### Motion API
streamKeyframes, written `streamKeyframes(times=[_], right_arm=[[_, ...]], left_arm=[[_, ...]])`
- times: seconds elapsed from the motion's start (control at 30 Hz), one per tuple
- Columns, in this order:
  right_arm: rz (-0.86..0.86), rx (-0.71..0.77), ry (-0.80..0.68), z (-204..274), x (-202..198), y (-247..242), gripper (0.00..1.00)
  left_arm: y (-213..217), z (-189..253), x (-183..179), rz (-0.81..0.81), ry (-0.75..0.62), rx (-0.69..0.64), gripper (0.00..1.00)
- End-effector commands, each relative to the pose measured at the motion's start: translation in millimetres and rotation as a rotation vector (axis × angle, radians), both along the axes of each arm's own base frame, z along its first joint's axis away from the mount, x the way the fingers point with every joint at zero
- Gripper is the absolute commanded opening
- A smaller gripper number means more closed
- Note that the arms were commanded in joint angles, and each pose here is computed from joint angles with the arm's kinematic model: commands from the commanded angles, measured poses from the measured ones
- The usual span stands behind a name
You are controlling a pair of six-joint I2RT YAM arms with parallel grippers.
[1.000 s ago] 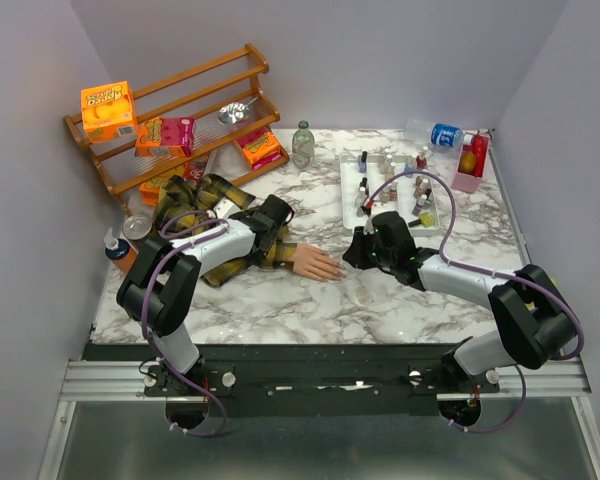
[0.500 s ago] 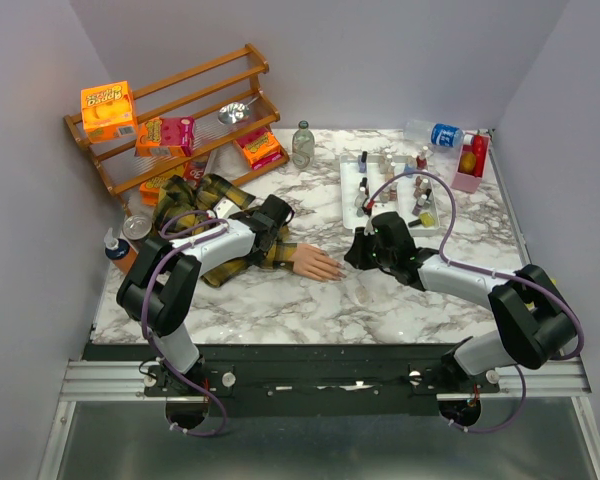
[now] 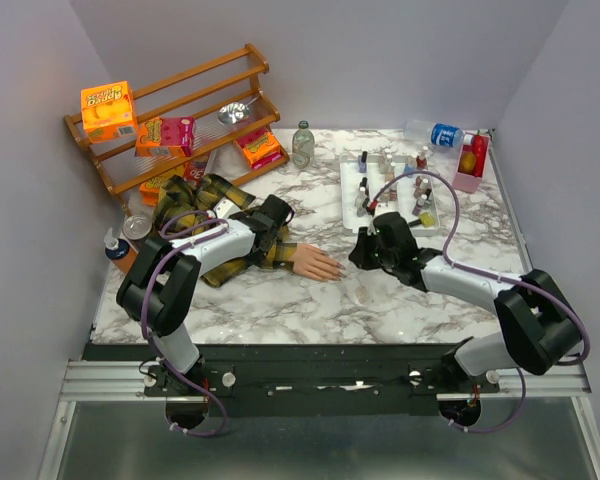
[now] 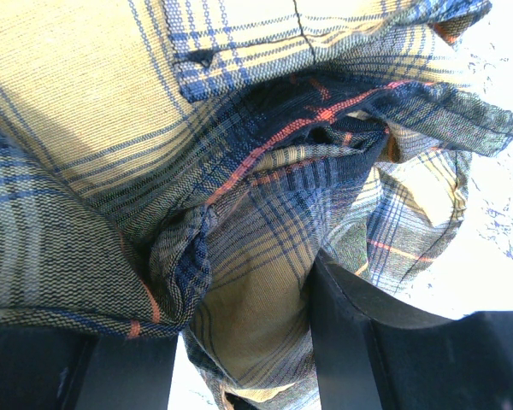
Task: Paint the nails
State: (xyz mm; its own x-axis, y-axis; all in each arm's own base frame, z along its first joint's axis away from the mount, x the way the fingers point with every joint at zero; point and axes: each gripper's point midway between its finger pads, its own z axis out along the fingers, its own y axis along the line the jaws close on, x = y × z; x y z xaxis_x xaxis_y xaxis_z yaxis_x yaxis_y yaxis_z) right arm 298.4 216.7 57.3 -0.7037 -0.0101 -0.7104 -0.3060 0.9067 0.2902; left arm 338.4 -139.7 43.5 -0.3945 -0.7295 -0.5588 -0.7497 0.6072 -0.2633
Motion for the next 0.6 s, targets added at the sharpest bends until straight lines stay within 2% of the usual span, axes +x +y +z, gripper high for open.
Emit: streamKeyframes(times=[0.0,0.27,0.33,0.37,0.4,0.47,0.5,0.57], right_arm=[[-0.044,-0.031,-0.070,21.7,6.0,-13.6,0.01],[-0.066,-0.008,-0.282,97.0,14.7,-26.0,0.01],[-0.052,-0.002,-0.267,101.2,11.1,-24.7,0.01],[-0.035,0.007,-0.262,105.2,8.9,-21.7,0.01],[-0.022,0.028,-0.266,115.8,9.4,-16.9,0.01],[-0.007,0.033,-0.230,116.1,2.4,-15.7,0.01],[-0.005,0.046,-0.242,125.6,1.9,-15.0,0.01],[-0.005,0.033,-0.224,125.9,-3.0,-18.5,0.01]], left_arm=[[8.0,-6.9,-6.8,-0.007,0.031,0.017,0.48],[6.5,0.0,-4.9,-0.019,0.010,0.017,0.49],[5.1,4.0,-2.5,-0.028,-0.005,0.018,0.54],[4.3,6.7,-1.3,-0.032,-0.013,0.018,0.57],[3.5,9.0,-0.4,-0.041,-0.018,0.021,0.65],[2.0,16.6,2.0,-0.055,-0.040,0.018,0.75],[0.7,21.2,4.9,-0.072,-0.059,0.020,0.84],[0.4,31.3,5.5,-0.087,-0.093,0.018,0.91]])
